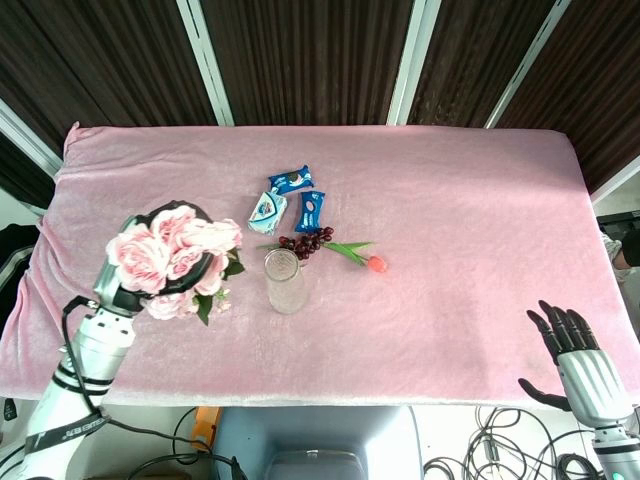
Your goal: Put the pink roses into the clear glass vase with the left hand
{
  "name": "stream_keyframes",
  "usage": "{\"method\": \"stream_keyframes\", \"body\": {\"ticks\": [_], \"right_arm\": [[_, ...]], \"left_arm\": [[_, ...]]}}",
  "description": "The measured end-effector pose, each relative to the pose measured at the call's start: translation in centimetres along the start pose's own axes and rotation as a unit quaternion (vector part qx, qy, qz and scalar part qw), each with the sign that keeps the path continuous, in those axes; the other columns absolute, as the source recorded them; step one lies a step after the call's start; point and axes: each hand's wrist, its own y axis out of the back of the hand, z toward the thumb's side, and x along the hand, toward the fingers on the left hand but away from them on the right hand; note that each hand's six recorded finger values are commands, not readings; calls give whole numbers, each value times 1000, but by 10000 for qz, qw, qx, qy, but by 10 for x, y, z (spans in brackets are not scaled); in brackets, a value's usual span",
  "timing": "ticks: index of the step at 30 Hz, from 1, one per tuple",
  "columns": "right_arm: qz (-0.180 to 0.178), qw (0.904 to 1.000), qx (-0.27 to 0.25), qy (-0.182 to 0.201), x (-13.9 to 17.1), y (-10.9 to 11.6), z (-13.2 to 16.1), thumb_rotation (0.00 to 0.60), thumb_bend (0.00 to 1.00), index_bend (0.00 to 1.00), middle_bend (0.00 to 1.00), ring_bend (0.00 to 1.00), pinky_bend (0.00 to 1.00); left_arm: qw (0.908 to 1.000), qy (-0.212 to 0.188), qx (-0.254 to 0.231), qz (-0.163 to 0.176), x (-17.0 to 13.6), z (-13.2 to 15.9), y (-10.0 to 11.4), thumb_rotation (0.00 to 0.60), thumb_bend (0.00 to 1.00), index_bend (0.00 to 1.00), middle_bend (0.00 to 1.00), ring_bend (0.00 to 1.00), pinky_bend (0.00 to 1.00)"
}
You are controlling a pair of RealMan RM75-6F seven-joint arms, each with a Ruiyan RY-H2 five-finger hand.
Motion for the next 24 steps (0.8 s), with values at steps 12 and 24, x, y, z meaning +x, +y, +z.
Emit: {"method": "stream_keyframes", "body": {"ticks": [12,24], "right_arm": [[-203,9996,-199,-43,5,15,-9,600,298,0,0,0,0],[-287,9993,-241,-8,11,20,-11,600,298,0,0,0,0]], "left_arm": [[9986,523,-93,-2,35,-10,-40,600,630,723,865,733,815],[9910,1265,-128,429,31,-46,-48,600,629,726,864,734,816]]}}
